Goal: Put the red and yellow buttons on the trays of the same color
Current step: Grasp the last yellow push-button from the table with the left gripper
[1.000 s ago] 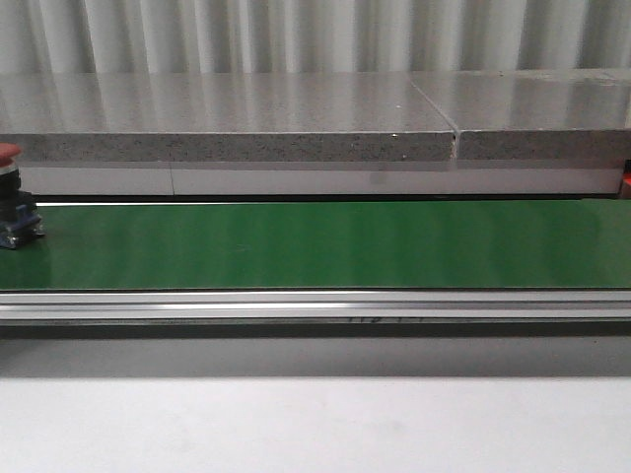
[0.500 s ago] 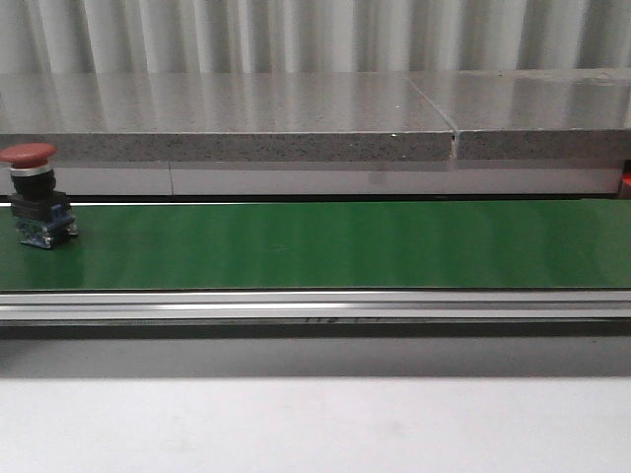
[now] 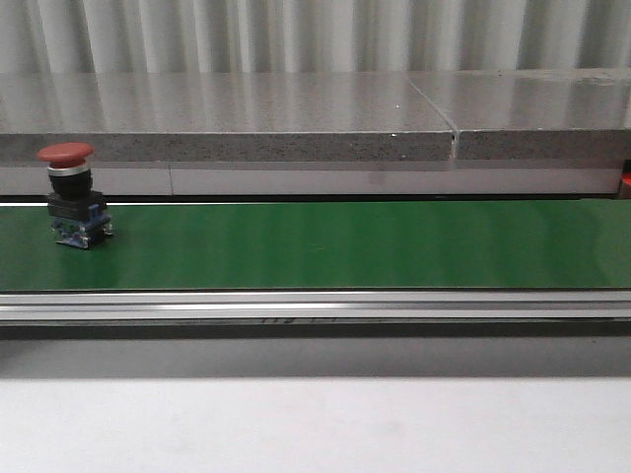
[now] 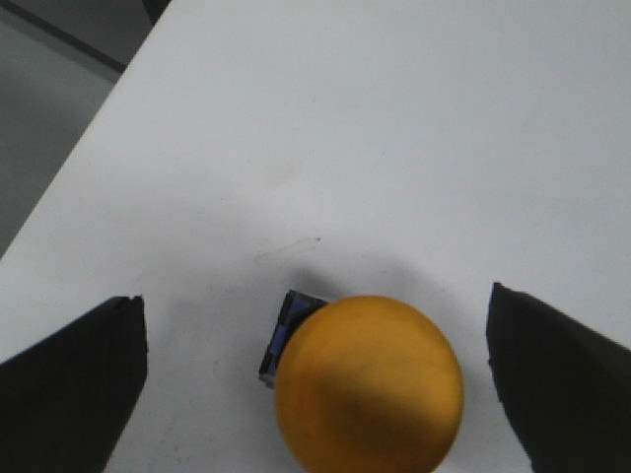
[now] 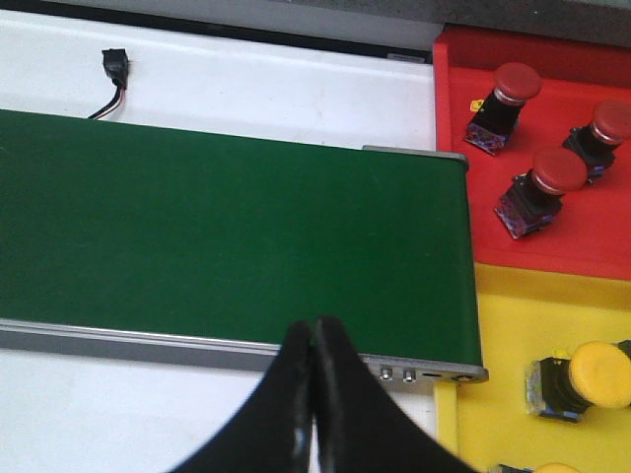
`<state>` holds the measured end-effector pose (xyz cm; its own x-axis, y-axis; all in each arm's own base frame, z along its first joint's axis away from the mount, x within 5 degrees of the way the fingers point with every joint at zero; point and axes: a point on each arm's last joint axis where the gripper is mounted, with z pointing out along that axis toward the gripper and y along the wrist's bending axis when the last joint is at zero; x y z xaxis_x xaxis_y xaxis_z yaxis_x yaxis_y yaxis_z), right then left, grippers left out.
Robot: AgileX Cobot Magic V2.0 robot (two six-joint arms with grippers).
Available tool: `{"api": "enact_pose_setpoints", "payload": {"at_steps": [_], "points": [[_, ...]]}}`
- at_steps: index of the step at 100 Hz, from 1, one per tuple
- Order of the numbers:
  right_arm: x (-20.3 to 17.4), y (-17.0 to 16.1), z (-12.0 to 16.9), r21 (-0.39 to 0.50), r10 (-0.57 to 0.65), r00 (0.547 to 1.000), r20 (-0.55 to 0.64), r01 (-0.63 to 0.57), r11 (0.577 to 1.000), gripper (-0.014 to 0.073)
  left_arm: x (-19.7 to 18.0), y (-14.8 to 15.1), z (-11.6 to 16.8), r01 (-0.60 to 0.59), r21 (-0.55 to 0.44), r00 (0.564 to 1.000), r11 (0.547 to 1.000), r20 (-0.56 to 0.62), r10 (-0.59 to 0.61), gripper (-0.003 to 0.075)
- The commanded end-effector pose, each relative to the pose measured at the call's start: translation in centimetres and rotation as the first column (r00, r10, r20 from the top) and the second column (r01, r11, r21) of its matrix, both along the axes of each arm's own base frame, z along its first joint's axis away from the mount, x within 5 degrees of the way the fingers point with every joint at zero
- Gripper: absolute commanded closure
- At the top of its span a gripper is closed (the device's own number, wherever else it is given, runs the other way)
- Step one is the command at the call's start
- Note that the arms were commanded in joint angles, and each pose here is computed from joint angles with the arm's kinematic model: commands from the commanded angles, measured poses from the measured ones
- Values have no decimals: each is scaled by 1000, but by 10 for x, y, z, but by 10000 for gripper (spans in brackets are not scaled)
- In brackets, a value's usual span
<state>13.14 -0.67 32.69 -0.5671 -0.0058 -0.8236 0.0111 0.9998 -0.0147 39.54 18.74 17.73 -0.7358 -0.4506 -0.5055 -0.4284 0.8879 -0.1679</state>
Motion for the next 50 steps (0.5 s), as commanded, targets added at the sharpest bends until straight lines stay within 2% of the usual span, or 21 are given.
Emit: {"api": "enact_pose_setpoints", "payload": {"at_steps": [1,10,17,36,42,50], "points": [[2,-1,13,-19,2,996,87,0,1000,663,3,3,33,-25,38,995,999,100,21,64],[2,-1,13,-19,2,996,87,0,1000,663,3,3,33,-25,38,995,999,100,21,111],[2,-1,13,-19,2,996,87,0,1000,663,3,2,32,-24,28,995,999,94,21,193],[2,-1,13,-19,2,996,87,0,1000,663,1,-2,33,-18,-7,997,1000,76,18,524],[2,-1,13,-19,2,996,87,0,1000,663,-1,-4,39,-14,-11,997,1000,80,14,613],[2,-1,13,-19,2,996,87,0,1000,663,-4,-6,52,-12,-3,995,1000,103,13,694]]}}
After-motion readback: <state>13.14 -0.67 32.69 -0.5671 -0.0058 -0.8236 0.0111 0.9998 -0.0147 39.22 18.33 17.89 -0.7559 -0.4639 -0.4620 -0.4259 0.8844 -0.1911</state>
